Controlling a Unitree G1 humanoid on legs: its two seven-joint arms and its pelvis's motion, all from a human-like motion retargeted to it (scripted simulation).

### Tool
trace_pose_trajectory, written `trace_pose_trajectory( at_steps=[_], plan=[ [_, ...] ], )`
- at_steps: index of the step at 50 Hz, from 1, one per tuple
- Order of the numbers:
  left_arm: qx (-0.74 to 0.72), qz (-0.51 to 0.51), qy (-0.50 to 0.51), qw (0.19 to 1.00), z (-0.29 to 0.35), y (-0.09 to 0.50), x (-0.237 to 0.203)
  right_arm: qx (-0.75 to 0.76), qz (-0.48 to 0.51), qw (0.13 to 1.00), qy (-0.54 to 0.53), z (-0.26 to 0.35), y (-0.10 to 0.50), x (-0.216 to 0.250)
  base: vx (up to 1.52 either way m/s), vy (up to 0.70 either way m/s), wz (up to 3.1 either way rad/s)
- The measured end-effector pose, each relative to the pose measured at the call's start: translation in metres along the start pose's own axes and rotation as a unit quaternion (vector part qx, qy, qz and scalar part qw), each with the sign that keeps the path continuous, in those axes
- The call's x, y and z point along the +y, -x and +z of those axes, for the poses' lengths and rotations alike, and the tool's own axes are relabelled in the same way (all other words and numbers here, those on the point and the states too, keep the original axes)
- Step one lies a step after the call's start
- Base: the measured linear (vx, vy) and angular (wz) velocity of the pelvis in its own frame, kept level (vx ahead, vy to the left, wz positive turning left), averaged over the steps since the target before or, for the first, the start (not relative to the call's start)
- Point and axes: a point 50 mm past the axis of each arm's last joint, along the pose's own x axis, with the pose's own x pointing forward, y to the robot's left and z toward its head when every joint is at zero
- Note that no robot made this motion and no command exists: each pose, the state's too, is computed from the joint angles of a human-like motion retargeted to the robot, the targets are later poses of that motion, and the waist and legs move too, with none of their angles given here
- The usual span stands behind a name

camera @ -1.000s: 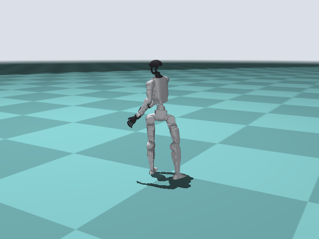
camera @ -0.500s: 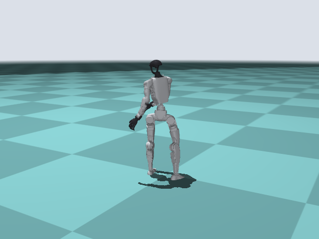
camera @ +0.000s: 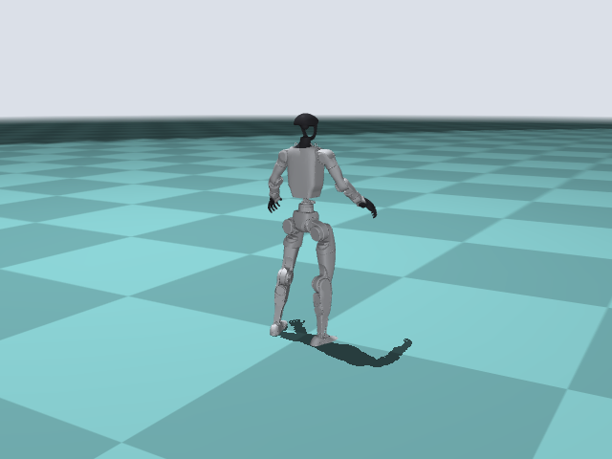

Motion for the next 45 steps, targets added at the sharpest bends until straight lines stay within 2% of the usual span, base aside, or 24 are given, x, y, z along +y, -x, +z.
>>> trace_pose_trajectory(
  at_steps=[10,18,25,33,45],
  plan=[
    [-0.056,-0.117,0.024,0.991,0.037,0.017,-0.074,0.079,-0.074,0.994,-0.03,-0.045,0.017,-0.04,-0.01,-0.19,-1.16],
    [-0.186,-0.233,-0.06,0.953,0.102,0.04,-0.134,0.129,-0.081,0.988,0.0,-0.082,0.045,-0.062,0.01,-0.15,-0.73],
    [-0.309,-0.302,-0.103,0.896,0.169,0.071,-0.173,0.185,-0.105,0.977,-0.018,-0.117,0.081,-0.072,0.0,-0.04,-0.5],
    [-0.365,-0.364,-0.136,0.846,0.191,0.102,-0.2,0.186,-0.1,0.977,-0.044,-0.121,0.091,-0.068,-0.03,-0.06,-0.66],
    [-0.377,-0.409,-0.159,0.815,0.186,0.128,-0.224,0.213,-0.073,0.971,-0.076,-0.124,0.085,-0.031,-0.01,-0.09,-0.57]
  ],
)
